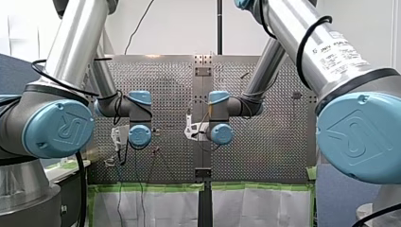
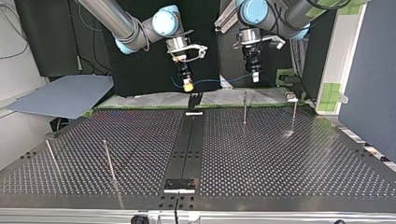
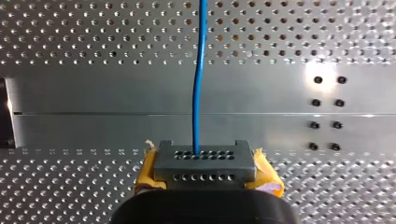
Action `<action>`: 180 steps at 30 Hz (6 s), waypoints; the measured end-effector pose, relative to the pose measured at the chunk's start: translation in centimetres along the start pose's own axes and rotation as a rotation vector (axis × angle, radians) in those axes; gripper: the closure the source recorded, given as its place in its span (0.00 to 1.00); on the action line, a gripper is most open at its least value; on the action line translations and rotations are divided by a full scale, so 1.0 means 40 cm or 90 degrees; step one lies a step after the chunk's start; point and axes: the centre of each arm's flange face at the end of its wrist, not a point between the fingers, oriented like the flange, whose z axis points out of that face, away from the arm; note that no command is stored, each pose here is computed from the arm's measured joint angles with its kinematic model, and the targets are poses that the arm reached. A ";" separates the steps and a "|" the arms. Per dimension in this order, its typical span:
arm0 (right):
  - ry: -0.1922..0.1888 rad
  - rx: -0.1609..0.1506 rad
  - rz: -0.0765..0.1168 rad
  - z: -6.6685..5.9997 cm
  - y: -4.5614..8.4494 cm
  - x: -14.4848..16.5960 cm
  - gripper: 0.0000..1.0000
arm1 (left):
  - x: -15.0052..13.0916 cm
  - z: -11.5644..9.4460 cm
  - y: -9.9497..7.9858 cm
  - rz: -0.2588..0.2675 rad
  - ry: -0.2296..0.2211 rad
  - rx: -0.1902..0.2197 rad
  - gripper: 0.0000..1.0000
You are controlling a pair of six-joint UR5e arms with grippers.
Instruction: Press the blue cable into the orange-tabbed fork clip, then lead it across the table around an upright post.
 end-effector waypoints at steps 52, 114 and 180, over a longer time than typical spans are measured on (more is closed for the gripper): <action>-0.065 0.022 -0.011 0.215 0.061 -0.297 1.00 | 0.264 0.229 0.070 0.013 0.108 -0.011 1.00; -0.053 0.010 -0.032 0.280 0.094 -0.260 1.00 | 0.311 0.430 0.126 -0.032 0.128 -0.013 1.00; -0.061 -0.011 -0.037 0.302 0.152 -0.251 1.00 | 0.289 0.261 0.175 -0.051 0.254 0.054 0.00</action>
